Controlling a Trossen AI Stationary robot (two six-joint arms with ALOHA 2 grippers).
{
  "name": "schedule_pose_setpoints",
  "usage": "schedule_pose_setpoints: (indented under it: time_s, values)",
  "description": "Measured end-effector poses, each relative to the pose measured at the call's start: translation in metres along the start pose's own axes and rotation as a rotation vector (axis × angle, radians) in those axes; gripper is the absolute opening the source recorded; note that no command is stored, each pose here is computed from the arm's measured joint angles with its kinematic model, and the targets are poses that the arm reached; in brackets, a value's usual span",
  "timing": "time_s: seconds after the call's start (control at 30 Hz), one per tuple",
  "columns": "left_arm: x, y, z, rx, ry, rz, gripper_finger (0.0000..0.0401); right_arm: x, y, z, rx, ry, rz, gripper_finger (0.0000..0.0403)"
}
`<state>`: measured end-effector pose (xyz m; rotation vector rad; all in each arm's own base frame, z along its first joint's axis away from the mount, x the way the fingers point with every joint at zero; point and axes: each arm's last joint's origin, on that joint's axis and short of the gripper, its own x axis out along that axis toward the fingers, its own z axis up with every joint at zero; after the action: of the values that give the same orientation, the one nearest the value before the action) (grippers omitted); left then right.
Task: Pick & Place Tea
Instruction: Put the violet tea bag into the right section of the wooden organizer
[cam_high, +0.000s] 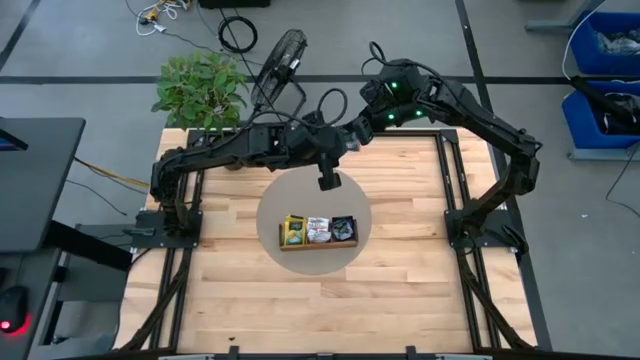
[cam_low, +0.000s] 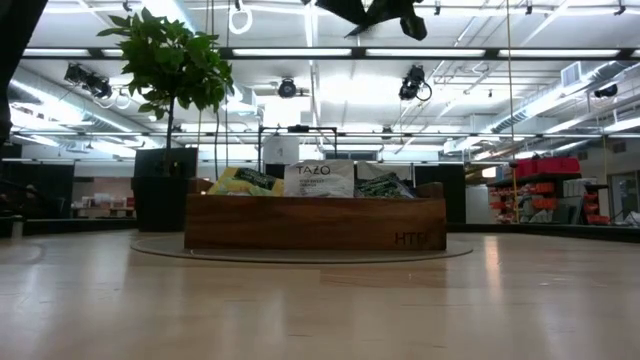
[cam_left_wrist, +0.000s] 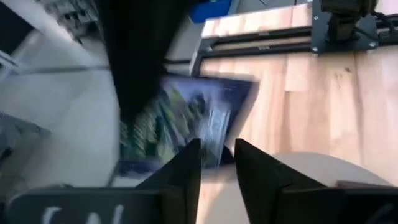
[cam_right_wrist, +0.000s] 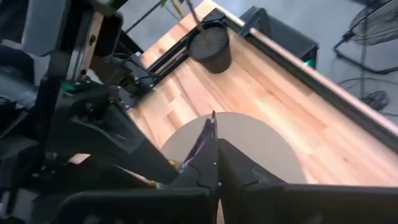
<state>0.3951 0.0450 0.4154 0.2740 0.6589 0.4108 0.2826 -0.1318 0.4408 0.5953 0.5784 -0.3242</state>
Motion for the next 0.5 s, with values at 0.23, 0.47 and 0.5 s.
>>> schedule_pose_setpoints:
  time_s: [0.23, 0.47, 0.5]
  values:
    - [-0.003, -0.009, -0.003, -0.057, 0.041, -0.033, 0.016, -0.007, -0.007, 0.002, -0.011, -0.019, -0.049, 0.0001]
    - [-0.016, -0.003, -0.003, -0.125, 0.038, -0.015, 0.0199, -0.036, -0.008, -0.004, -0.061, -0.04, -0.103, 0.0]
    - [-0.02, 0.002, -0.003, -0.135, 0.029, -0.008, 0.0202, -0.041, -0.008, -0.006, -0.074, -0.041, -0.126, 0.0]
